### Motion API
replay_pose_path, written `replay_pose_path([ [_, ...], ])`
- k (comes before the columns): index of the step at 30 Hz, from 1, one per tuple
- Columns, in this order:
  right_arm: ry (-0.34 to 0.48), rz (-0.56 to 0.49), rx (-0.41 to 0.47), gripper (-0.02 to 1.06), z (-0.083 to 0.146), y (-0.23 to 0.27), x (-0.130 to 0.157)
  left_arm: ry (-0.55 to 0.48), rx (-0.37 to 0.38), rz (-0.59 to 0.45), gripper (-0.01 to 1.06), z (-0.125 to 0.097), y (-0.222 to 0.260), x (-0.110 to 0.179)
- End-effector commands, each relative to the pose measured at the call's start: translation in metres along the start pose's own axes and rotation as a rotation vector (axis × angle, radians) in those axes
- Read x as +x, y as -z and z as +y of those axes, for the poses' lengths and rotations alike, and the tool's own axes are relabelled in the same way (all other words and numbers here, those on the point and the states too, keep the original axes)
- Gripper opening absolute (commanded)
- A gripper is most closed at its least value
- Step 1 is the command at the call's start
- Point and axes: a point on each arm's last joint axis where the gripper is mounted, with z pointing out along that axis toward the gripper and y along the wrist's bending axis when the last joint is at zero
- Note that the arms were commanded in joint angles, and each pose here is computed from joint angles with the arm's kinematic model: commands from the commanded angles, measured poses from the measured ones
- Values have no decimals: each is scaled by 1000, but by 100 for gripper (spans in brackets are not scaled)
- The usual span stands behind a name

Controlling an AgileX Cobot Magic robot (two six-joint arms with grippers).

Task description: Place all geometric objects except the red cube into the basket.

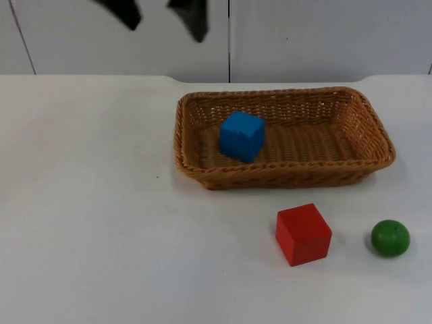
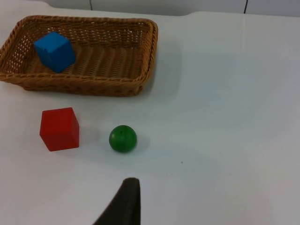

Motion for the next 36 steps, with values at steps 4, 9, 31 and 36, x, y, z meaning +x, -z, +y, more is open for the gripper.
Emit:
replay_pose_path([
  [4, -1, -9, 5, 97, 0, 0, 0, 154, -73, -91, 84, 39, 31, 45],
  [9, -1, -9, 5, 97, 0, 0, 0, 246, -124, -112, 84, 60, 52, 93],
  [31, 19, -8, 6, 97, 0, 0, 0, 338, -148, -236, 105, 38, 132, 213],
  [36, 25, -8, 6, 97, 0, 0, 0, 286, -93, -327, 105, 25, 149, 216],
])
